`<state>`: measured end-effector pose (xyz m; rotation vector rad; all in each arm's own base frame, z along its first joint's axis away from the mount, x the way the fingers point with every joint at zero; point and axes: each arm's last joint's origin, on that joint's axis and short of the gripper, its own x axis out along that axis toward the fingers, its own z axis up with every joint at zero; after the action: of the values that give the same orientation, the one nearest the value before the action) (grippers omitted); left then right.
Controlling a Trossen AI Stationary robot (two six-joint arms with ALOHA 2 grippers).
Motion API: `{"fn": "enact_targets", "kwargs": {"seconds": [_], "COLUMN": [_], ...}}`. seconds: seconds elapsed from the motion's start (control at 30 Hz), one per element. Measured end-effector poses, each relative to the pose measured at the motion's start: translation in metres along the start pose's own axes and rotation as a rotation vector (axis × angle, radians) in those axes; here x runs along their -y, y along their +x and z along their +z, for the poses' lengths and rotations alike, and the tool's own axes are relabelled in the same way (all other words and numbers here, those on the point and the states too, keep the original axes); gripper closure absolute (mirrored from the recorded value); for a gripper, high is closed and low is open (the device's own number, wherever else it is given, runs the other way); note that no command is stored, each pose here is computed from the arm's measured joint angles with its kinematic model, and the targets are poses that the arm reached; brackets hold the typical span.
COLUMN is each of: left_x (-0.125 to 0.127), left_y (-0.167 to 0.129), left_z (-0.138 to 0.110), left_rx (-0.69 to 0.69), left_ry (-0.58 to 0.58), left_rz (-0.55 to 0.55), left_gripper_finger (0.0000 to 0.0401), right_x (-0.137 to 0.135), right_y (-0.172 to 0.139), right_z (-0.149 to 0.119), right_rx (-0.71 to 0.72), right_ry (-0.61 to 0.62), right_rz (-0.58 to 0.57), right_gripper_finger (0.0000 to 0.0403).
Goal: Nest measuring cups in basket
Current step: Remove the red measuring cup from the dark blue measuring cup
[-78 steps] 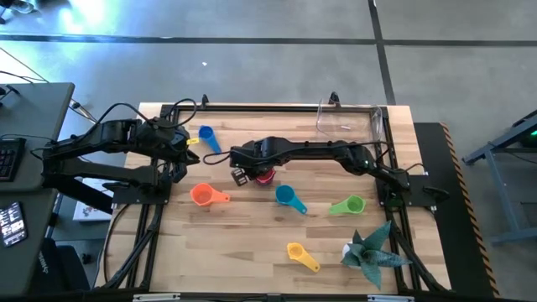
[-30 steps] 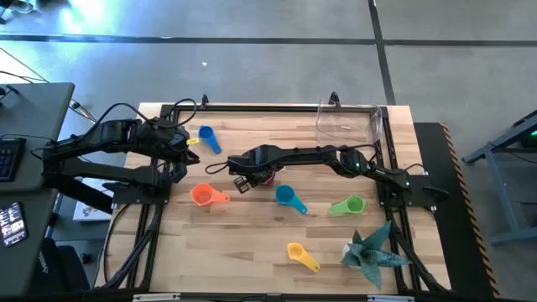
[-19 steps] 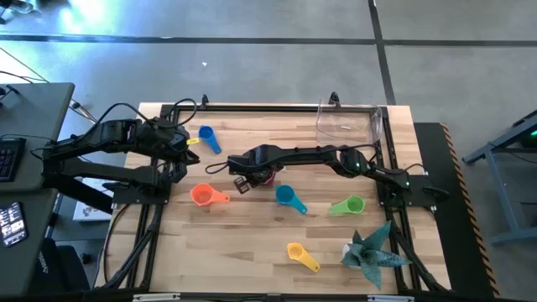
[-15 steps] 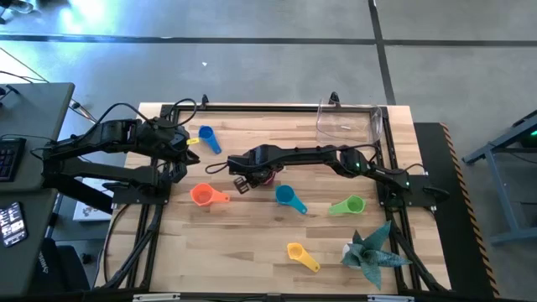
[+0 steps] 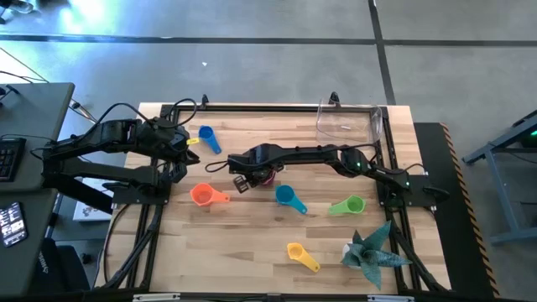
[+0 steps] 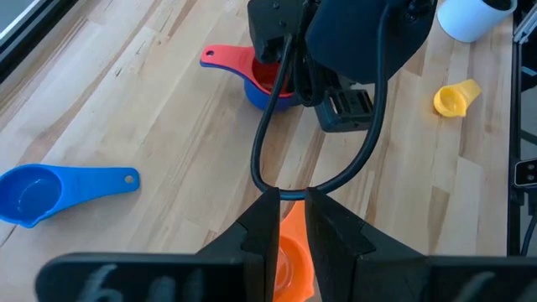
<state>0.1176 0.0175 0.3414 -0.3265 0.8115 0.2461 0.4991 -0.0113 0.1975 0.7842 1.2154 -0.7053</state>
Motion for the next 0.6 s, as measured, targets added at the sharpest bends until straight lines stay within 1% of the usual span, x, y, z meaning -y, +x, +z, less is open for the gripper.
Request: {"fn": "enact_targets", "kwargs": {"seconds": [0.17,0.27,0.6], "left_x": [0.000,0.000,0.000], "left_y": [0.000,0.000,0.000], "left_z": [0.000,0.000,0.000], "left_rx": [0.000,0.000,0.000], "left_ry": [0.000,0.000,0.004], "left_rz": [0.000,0.000,0.001], "left_gripper_finger": [0.0353,0.0353,0.0353], "right_x": [0.000,0.000,0.005], "right_y": [0.000,0.000,-0.012], "right_z": [0.000,0.000,0.002], "right_rx": [-0.005,-0.010,-0.003], "right_ry": [0.005,0.008,0.022], "right_rz": [0.003,0.007,-0.003], "right_gripper_finger": [0.0325,0.0332,0.0389]}}
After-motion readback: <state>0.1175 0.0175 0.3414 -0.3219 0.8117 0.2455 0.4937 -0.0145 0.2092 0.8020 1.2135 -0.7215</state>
